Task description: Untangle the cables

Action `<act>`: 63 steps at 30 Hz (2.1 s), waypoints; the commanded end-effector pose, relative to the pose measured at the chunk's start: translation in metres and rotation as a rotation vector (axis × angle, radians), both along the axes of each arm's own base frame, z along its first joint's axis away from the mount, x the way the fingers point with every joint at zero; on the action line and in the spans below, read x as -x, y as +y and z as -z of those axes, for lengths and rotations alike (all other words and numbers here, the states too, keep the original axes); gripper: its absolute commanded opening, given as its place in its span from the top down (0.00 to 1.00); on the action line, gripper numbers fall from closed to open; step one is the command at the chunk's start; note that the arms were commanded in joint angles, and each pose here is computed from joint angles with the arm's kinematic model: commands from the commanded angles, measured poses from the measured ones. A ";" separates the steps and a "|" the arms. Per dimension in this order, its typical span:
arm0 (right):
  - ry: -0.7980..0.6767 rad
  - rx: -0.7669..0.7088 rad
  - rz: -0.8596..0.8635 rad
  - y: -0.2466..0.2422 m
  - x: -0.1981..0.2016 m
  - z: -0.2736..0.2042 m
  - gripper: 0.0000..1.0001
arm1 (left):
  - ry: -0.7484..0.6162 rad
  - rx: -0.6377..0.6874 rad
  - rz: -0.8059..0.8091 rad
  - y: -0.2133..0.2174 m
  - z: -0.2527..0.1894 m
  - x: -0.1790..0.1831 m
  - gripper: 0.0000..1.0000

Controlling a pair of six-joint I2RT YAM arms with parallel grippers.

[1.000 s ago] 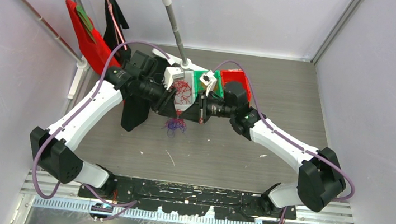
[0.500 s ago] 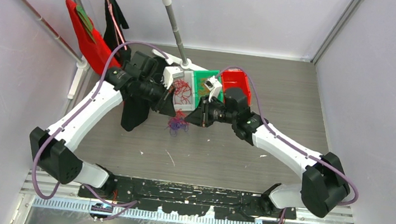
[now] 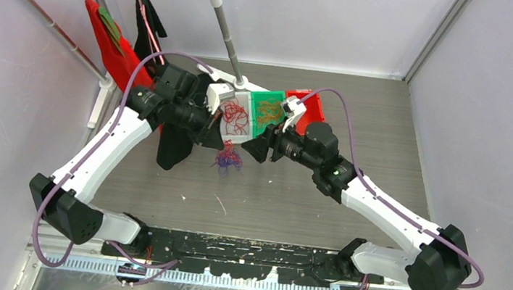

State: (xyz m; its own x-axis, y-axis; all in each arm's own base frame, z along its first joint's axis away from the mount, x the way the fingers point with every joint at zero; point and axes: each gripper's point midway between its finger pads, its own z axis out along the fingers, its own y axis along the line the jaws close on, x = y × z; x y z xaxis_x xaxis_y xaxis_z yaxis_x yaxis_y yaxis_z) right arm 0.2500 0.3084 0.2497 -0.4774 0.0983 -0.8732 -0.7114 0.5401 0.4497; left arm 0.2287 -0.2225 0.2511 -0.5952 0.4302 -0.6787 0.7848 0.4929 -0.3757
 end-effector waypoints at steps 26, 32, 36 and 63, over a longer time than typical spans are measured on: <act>-0.229 -0.128 0.243 0.042 -0.030 -0.016 0.46 | 0.103 0.201 0.014 -0.013 -0.092 0.043 1.00; -0.190 -0.113 0.220 0.048 -0.028 0.002 0.45 | 0.066 0.220 0.024 -0.015 -0.108 0.039 1.00; -0.166 -0.088 0.247 0.045 -0.031 0.016 0.45 | 0.036 0.241 0.041 -0.018 -0.127 0.036 1.00; -0.065 0.005 0.330 0.000 -0.011 0.064 0.48 | -0.359 0.346 -0.027 -0.002 -0.249 0.032 1.00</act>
